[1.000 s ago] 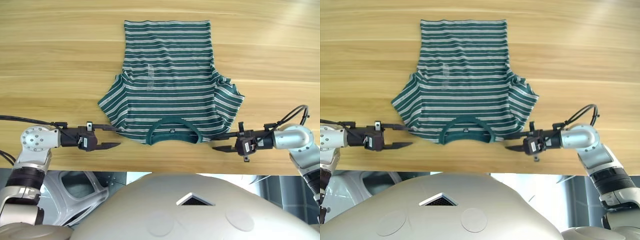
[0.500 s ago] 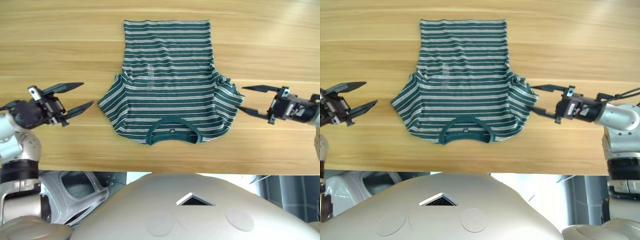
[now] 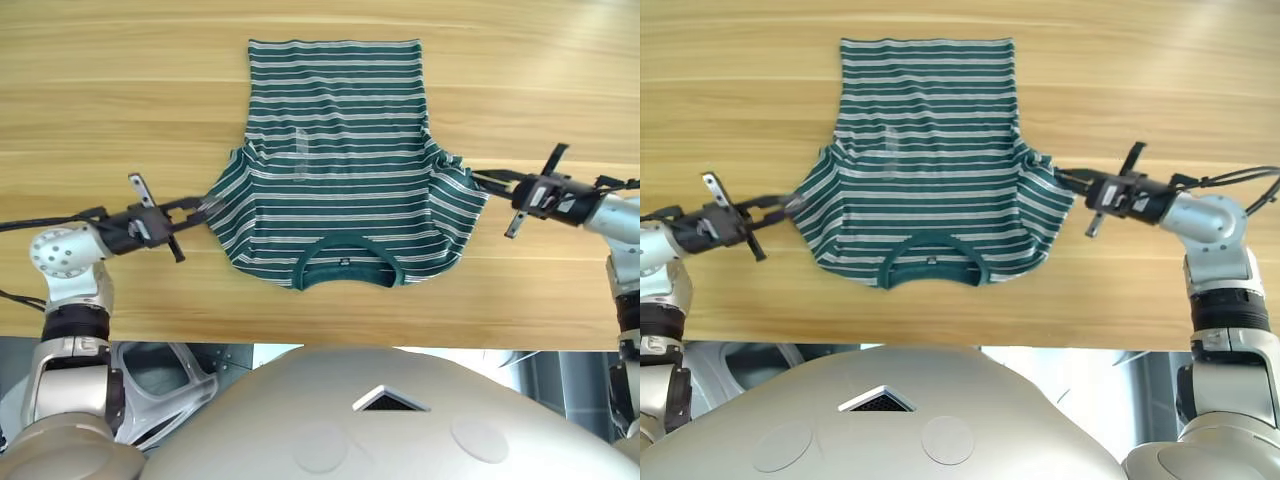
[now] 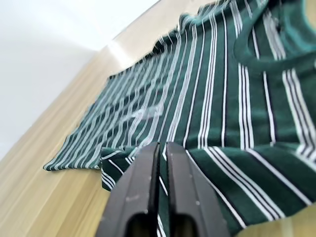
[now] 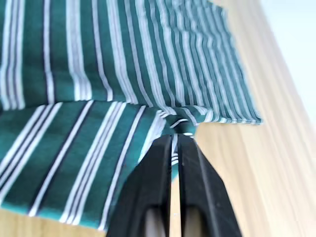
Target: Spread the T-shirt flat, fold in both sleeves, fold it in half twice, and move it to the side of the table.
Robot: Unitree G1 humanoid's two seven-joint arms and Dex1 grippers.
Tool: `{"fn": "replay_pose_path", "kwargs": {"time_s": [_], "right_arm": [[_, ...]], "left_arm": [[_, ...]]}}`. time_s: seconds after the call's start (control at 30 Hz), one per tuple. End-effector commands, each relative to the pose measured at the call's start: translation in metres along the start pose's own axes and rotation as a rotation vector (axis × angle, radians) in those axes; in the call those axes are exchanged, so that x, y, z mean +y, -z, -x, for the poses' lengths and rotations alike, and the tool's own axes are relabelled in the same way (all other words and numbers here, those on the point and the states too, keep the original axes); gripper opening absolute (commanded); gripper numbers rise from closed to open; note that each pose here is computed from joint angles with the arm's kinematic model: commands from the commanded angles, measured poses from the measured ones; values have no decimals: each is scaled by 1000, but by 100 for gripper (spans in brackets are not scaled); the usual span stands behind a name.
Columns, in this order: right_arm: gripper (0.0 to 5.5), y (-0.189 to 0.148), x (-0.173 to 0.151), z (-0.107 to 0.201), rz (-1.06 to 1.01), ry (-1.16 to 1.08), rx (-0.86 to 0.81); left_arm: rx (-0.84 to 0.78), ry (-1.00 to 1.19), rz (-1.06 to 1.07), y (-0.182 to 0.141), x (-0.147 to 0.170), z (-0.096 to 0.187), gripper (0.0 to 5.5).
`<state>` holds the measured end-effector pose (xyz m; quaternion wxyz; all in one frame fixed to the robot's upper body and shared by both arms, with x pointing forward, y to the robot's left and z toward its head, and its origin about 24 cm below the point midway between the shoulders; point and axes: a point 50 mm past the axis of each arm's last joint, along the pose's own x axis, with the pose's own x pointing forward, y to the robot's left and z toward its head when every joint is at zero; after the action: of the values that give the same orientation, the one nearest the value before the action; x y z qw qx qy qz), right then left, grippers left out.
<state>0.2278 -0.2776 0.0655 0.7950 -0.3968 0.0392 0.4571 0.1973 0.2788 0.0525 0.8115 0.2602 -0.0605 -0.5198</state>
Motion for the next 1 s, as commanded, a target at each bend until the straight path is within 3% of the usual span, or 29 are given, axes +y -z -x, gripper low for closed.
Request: {"fn": "replay_pose_path", "kwargs": {"time_s": [0.03,0.1,0.2,0.27,0.37,0.53,0.7,0.87,1.0], "right_arm": [[97,0,-5,6,-27,52,-7],[133,1,-7,10,-35,82,-5],[183,-1,-8,13,-35,98,-15],[219,-2,-8,13,-36,103,-22],[271,-1,-7,14,-41,94,-23],[359,-4,-3,14,-53,76,-51],[432,-2,3,15,-73,72,-45],[528,0,6,14,-85,76,-44],[537,0,7,18,-87,82,-45]], "left_arm": [[-47,-79,-20,-14,19,13,116],[10,-85,-31,-13,19,22,148],[427,-7,-231,16,9,22,192],[529,89,-318,26,-5,14,214],[506,220,-390,19,-23,4,214],[477,368,-465,-1,-26,-6,214],[461,333,-495,-27,-9,-7,214],[526,261,-505,-28,2,0,214],[562,307,-484,-22,-8,8,214]]}}
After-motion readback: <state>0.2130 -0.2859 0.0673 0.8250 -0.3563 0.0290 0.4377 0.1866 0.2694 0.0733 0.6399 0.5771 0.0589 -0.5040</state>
